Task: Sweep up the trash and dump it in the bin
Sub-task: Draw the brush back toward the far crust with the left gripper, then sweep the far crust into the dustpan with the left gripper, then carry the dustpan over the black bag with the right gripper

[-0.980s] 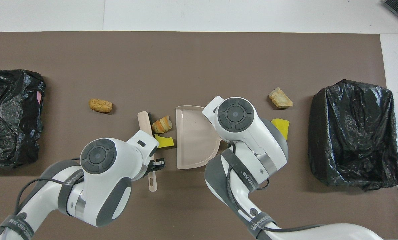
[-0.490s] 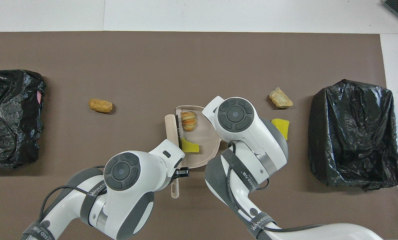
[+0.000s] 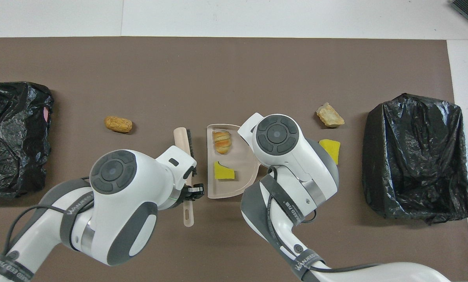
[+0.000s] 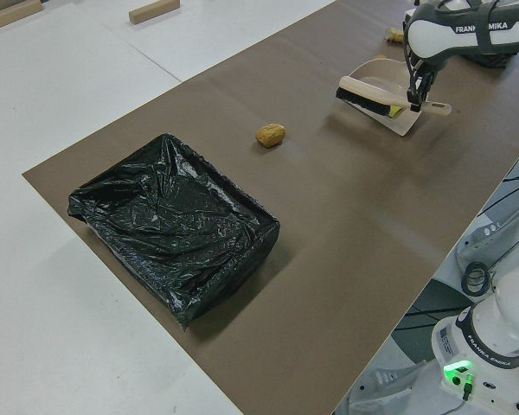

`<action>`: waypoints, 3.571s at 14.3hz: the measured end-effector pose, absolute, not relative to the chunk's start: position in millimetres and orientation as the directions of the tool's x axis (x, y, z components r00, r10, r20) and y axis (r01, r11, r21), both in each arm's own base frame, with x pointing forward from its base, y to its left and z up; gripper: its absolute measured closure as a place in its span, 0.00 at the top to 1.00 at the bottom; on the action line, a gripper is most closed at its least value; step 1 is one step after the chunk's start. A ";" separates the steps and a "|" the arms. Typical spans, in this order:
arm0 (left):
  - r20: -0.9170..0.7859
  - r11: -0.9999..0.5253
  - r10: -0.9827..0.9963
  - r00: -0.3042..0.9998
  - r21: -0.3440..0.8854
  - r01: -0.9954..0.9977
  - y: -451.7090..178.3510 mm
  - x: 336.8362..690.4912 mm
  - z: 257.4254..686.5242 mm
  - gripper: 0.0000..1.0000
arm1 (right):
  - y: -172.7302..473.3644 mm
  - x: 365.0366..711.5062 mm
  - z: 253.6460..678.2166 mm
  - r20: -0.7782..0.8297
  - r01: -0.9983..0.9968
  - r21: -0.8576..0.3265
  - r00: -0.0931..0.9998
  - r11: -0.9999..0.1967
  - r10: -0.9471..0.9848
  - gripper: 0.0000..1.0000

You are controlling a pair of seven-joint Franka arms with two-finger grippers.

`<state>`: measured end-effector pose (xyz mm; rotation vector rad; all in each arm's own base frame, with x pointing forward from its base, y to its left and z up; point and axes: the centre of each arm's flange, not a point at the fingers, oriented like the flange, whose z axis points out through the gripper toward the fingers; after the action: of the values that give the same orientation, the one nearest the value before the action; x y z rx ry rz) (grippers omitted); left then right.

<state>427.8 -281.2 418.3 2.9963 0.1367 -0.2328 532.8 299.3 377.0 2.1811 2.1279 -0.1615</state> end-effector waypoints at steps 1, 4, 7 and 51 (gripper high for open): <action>-0.133 -0.990 0.098 0.986 0.088 0.110 -260.6 442.7 424.4 0.26 | 299.2 532.9 377.0 -0.138 1.000 -0.009 0.024 -0.025 0.990 0.31; -0.064 -0.989 0.149 0.987 -0.022 0.148 -198.8 478.5 433.3 0.26 | 298.9 532.8 376.2 -0.138 1.000 -0.009 0.024 -0.026 0.990 0.31; -0.045 -0.987 0.142 0.989 -0.082 0.138 -130.7 505.9 428.7 0.26 | 298.6 532.8 375.8 -0.138 1.000 -0.009 0.025 -0.026 0.990 0.31; -0.142 -1.000 0.017 0.990 -0.005 0.017 -316.9 367.1 417.4 0.26 | 231.7 580.5 386.1 0.008 1.000 0.025 -0.002 0.002 1.000 0.31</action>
<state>367.1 -316.9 417.4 3.1375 0.0271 -0.2240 580.5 231.7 386.1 2.2108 2.2155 0.0368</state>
